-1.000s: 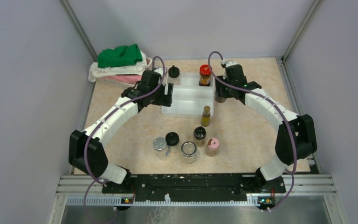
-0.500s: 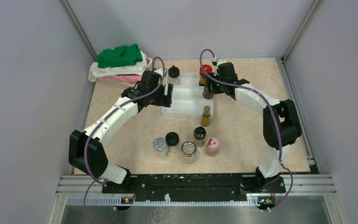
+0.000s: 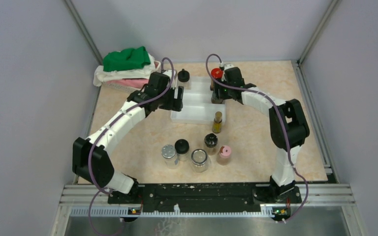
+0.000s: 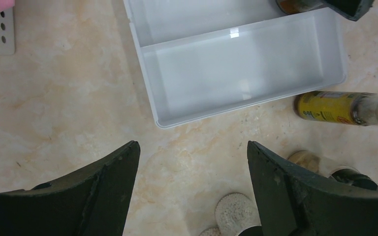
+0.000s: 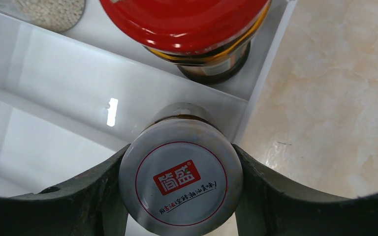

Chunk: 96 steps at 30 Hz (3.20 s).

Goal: Organize the condiment bottles
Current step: Place the bottle in the storage box, then pick up the bottle from the center of the board.

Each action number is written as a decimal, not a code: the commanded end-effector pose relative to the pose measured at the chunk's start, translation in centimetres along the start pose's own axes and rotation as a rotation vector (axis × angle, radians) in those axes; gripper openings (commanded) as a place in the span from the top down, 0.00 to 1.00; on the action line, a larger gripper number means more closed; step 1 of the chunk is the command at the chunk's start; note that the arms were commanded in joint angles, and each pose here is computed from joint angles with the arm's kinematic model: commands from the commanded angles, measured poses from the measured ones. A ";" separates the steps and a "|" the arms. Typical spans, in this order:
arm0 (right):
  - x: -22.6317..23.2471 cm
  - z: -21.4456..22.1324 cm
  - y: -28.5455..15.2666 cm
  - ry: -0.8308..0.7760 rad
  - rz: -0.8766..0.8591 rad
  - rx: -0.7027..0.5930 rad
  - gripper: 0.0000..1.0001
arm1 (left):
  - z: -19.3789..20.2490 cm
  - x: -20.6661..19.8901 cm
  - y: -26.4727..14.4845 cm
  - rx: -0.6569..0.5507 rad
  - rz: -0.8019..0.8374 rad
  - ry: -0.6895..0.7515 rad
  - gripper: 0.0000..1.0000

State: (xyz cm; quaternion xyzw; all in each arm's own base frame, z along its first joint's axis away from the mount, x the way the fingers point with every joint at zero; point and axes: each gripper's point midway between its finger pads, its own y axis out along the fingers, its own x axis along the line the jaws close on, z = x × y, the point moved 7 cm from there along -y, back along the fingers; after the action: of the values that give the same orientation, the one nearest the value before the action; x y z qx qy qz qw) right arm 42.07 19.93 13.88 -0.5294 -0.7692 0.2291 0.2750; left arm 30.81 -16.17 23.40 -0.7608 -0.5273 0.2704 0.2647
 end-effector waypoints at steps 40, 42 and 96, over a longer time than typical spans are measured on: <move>-2.7 -9.3 -13.2 0.166 0.108 -0.288 0.10 | 3.3 -12.6 -0.5 -0.059 0.506 0.203 0.15; -2.9 -9.3 -14.0 0.174 0.101 -0.299 0.10 | 4.1 -13.0 0.4 -0.069 0.493 0.226 0.15; -6.7 -3.4 -12.8 0.205 0.088 -0.193 0.12 | 0.2 -18.7 6.2 -0.223 0.446 0.286 0.76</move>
State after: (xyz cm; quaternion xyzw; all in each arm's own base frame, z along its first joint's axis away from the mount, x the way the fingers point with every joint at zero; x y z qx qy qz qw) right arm 37.70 10.06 21.31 -0.6058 -0.7181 0.1371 0.3140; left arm 28.71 -35.25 18.55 -0.9051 -0.3258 0.1718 0.2127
